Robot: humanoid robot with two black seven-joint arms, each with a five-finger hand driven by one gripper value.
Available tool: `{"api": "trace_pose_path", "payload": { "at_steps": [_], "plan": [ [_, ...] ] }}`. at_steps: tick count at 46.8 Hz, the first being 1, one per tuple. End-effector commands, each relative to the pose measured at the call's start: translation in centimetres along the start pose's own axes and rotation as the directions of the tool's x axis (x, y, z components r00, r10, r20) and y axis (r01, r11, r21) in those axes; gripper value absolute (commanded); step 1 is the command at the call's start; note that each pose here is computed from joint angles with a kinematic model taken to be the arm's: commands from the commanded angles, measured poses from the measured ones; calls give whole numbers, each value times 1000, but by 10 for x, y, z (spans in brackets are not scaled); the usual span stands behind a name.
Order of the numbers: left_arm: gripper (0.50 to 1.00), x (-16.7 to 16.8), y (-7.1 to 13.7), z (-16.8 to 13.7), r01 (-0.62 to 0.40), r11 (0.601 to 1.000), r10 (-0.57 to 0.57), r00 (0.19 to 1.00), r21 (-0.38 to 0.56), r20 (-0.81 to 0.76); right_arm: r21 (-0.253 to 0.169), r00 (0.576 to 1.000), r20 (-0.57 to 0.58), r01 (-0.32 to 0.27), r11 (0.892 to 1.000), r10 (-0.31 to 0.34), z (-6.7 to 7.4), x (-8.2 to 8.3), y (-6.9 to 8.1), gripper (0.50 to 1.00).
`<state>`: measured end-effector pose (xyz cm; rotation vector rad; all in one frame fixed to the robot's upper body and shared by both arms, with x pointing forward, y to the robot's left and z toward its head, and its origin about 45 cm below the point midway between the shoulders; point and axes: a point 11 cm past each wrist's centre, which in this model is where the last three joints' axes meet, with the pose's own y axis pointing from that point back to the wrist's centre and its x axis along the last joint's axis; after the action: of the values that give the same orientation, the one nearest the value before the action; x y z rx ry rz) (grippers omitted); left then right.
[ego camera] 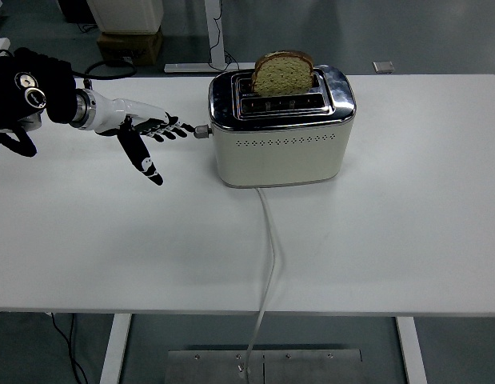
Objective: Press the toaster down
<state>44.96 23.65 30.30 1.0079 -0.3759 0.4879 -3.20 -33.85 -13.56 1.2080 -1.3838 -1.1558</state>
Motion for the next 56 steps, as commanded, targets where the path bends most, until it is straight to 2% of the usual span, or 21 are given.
{"api": "trace_pose_path", "payload": {
  "at_steps": [1, 21, 56],
  "plan": [
    [1000, 0, -2, 2, 1, 1000, -1, 1000, -1, 0, -2, 1000, 0, -1, 1000, 1, 1, 0, 0, 1000],
    [1000, -10, -18, -3, 22, 1000, -21, 1000, 9, -18, -2, 1000, 0, -1, 1000, 1, 1, 0, 0, 1000],
    [1000, -21, -32, -12, 41, 999, -40, 998, 20, -46, -3, 1000, 1, 0, 1000, 0, 2, 0, 0, 1000]
  ]
}}
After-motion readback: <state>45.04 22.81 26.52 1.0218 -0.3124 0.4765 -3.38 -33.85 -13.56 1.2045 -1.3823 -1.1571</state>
